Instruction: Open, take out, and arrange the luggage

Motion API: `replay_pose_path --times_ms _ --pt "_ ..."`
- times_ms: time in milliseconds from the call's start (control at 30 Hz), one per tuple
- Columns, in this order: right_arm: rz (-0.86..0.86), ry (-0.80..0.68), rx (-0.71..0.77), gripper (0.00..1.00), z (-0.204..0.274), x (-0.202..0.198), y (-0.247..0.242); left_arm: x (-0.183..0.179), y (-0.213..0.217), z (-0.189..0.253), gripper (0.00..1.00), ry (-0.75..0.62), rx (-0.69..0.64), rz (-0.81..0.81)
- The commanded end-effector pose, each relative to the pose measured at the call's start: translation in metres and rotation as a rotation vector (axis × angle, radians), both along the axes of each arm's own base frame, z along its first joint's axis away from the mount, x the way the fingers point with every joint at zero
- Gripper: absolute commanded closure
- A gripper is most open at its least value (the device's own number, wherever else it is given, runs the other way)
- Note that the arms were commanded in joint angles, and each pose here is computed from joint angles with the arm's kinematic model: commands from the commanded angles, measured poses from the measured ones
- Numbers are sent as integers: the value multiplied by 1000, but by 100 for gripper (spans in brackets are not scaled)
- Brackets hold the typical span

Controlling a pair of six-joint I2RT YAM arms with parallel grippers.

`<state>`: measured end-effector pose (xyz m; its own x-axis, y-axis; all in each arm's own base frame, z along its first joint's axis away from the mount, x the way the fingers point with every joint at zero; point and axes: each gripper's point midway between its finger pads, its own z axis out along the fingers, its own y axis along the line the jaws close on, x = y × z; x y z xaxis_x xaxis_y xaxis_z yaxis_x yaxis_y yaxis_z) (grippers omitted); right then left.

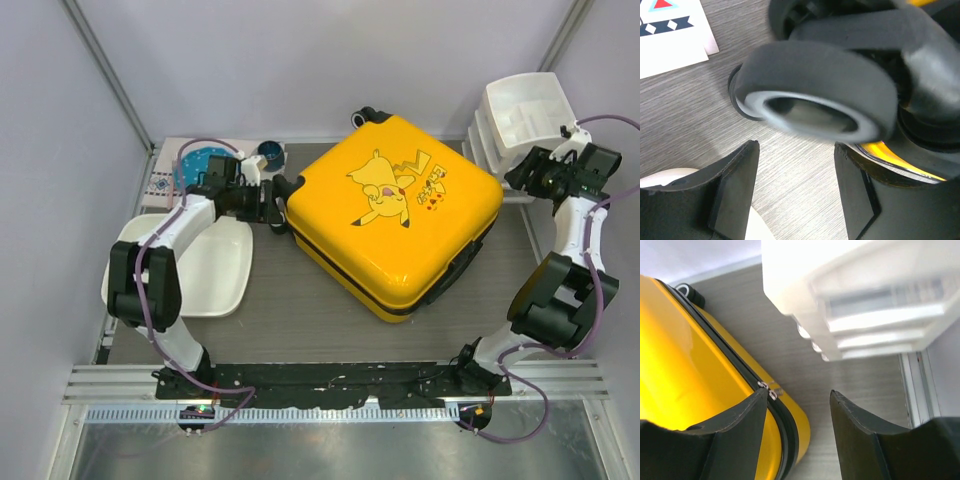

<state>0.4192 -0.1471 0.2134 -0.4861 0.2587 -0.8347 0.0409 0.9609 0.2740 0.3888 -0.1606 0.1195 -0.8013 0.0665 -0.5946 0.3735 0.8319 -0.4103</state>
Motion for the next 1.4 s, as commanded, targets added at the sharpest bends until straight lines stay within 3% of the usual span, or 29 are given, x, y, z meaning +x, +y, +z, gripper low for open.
replay_pose_path --times_ms 0,300,500,733,900,967,1133,1267,1367 --pt "16 -125 -54 42 20 29 2 -7 -3 29 34 -60 -30 -56" --pt "196 -34 -74 47 -38 43 65 -44 19 46 29 30 -118 55" --pt "372 2 -61 57 -38 -8 103 -41 23 39 30 85 -116 136" --pt "519 121 -4 64 -56 -99 148 -54 0 22 34 160 -112 9" --pt "532 149 37 67 -50 -137 160 -29 -38 19 34 122 -95 -66" --pt "481 127 75 66 -36 -135 150 -26 -40 17 34 150 -101 -56" --pt "230 -10 69 63 28 -73 78 -36 -36 23 31 102 -115 -72" --pt "56 -30 11 65 31 -30 30 -43 -25 29 29 79 -110 -60" --pt "20 15 -12 68 3 -16 17 -46 -11 31 28 82 -120 -18"
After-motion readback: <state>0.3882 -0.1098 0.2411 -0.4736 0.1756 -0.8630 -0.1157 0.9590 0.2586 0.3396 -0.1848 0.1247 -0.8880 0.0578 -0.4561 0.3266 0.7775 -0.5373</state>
